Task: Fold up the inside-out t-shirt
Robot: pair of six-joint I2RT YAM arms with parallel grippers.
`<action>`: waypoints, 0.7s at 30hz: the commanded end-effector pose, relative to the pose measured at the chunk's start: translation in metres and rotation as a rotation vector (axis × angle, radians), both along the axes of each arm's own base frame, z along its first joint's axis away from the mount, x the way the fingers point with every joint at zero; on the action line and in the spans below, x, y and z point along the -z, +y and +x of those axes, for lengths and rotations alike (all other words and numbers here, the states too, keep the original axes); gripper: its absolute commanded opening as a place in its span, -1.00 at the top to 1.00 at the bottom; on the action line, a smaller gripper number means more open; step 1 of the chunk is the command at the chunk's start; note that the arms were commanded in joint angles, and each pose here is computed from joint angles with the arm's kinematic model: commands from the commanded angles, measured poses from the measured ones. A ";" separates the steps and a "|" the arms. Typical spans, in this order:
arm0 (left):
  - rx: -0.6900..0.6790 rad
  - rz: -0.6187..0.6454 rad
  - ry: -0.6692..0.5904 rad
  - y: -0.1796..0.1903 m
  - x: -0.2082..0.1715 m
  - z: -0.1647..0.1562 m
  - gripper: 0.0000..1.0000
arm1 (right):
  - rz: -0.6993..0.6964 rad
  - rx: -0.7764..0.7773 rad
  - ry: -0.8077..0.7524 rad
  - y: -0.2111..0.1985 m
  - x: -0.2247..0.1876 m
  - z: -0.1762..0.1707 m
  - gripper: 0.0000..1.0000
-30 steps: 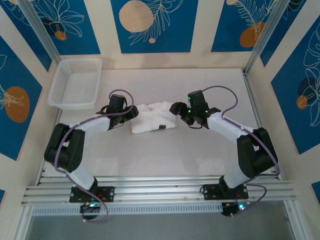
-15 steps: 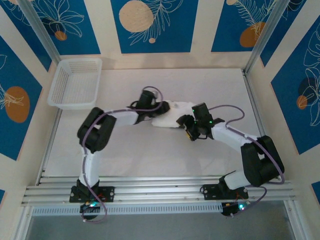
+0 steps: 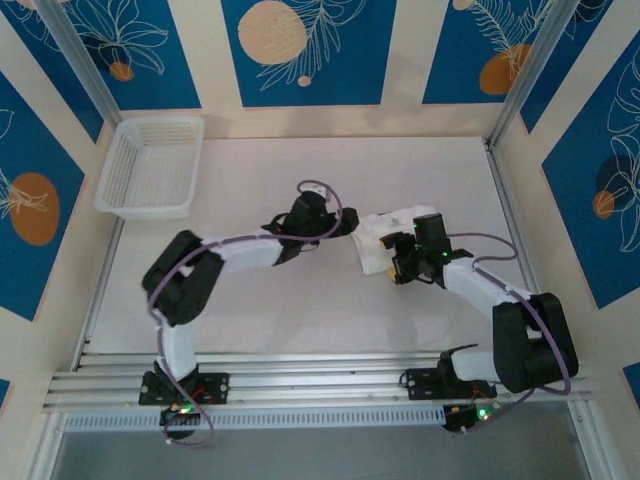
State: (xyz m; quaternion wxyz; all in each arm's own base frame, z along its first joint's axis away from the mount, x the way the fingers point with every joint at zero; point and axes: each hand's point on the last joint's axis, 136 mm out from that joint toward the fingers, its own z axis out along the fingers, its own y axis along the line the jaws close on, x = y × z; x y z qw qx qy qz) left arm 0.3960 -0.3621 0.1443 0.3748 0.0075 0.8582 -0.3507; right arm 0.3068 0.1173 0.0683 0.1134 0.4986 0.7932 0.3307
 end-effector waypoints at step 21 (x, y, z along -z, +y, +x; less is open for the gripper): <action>-0.237 0.365 -0.156 0.162 -0.035 -0.078 -0.49 | 0.053 0.336 0.044 -0.063 0.040 0.132 0.24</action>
